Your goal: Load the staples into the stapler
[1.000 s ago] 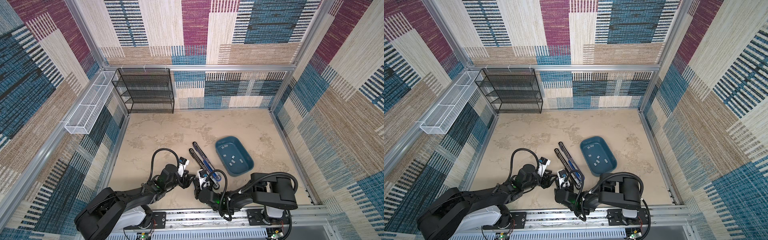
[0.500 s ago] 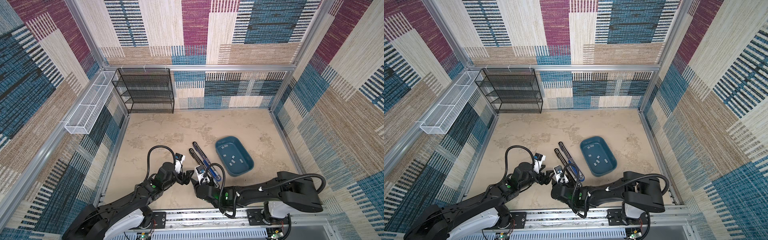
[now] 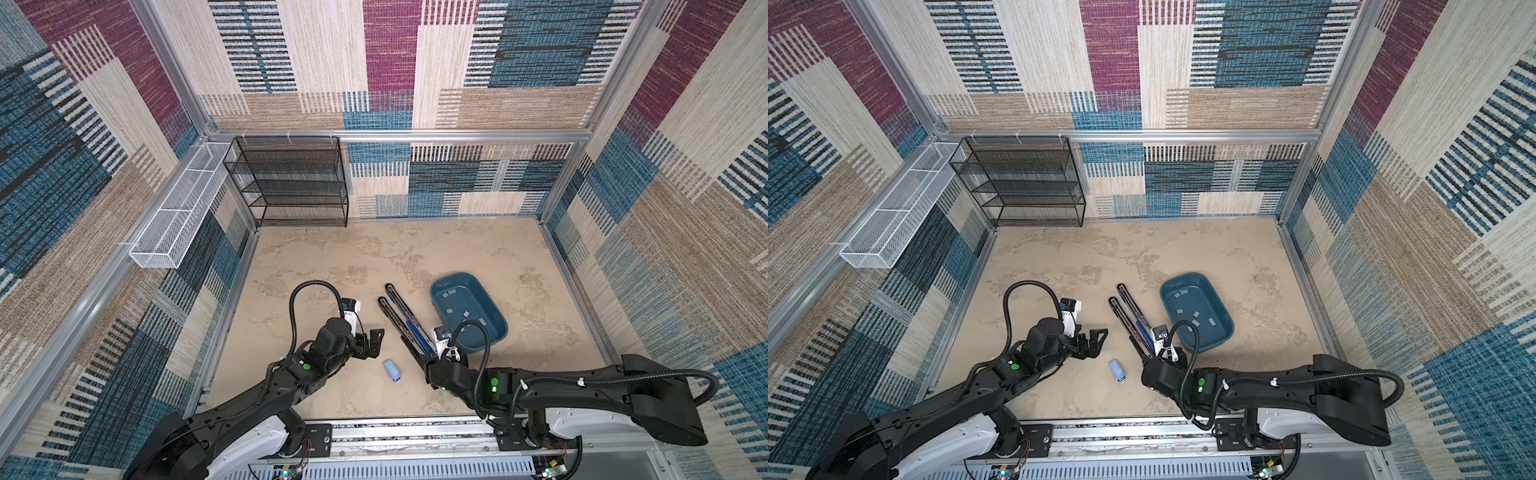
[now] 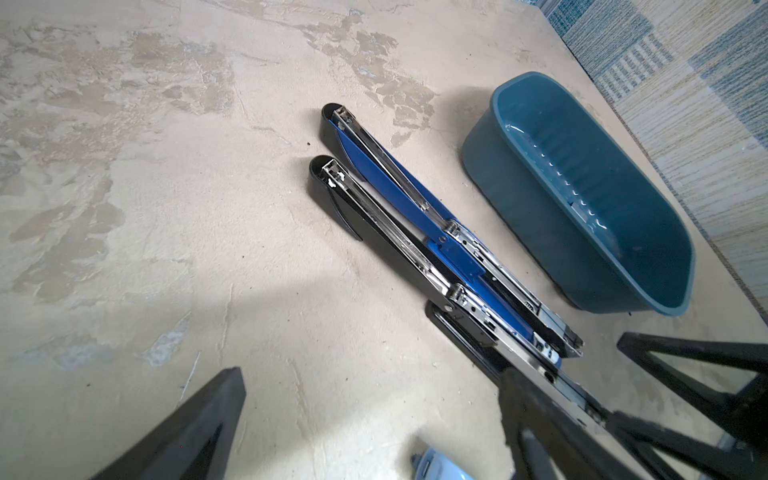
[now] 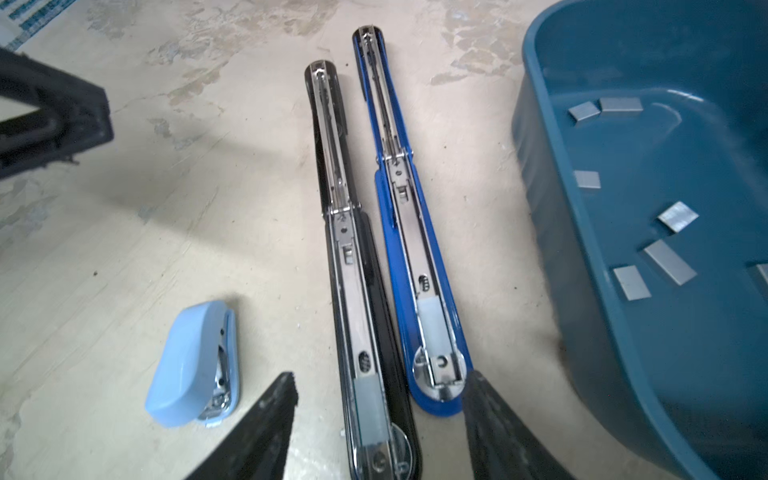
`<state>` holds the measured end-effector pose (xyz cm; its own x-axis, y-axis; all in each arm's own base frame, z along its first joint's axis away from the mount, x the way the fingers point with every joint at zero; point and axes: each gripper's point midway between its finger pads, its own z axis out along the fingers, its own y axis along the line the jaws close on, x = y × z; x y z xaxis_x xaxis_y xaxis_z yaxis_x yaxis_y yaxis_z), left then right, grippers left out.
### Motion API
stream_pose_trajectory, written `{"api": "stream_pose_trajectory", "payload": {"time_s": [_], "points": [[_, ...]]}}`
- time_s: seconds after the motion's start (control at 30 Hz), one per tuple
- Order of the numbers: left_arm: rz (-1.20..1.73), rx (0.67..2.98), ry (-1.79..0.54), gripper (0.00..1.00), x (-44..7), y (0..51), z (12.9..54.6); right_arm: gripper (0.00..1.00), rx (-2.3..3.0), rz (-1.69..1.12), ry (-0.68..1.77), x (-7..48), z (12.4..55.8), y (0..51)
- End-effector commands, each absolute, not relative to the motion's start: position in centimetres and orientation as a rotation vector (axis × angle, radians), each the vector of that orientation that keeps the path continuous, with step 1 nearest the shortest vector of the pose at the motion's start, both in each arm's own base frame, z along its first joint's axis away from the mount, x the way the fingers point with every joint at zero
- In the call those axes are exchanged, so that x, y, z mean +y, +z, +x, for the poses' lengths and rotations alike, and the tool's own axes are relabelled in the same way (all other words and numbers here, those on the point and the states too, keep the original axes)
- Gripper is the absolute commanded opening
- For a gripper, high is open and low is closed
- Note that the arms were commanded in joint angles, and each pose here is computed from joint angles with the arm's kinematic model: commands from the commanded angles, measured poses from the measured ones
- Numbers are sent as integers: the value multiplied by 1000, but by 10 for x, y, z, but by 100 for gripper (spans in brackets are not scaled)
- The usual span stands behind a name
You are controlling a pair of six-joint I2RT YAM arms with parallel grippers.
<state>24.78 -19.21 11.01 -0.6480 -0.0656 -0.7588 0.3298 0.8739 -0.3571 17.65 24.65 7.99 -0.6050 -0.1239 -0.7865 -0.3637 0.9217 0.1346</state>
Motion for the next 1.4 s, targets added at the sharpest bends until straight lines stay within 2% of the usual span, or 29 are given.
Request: {"api": "stream_pose_trajectory", "payload": {"time_s": [0.0, 0.17, 0.37, 0.63, 0.8, 1.0, 1.23, 1.37], "points": [[148, 2201, -628, 99, -195, 115, 252, 68, 2219, -351, 459, 253, 171, 82], [154, 2219, -636, 99, -199, 111, 253, 67, 2253, -379, 464, 258, 169, 68], [145, 2230, -651, 99, -203, 106, 254, 59, 2277, -397, 405, 263, 174, 53], [149, 2264, -650, 99, -210, 96, 260, 47, 2267, -416, 355, 274, 183, 48], [154, 2287, -660, 99, -217, 86, 263, 34, 2277, -438, 292, 281, 190, 38], [130, 2302, -628, 99, -216, 80, 269, 23, 2256, -464, 288, 292, 194, 38], [49, 2353, -601, 99, -214, 74, 275, 14, 2231, -526, 328, 308, 194, 42], [-28, 2348, -613, 99, -211, 72, 278, 12, 2180, -553, 377, 317, 195, 50]]}}
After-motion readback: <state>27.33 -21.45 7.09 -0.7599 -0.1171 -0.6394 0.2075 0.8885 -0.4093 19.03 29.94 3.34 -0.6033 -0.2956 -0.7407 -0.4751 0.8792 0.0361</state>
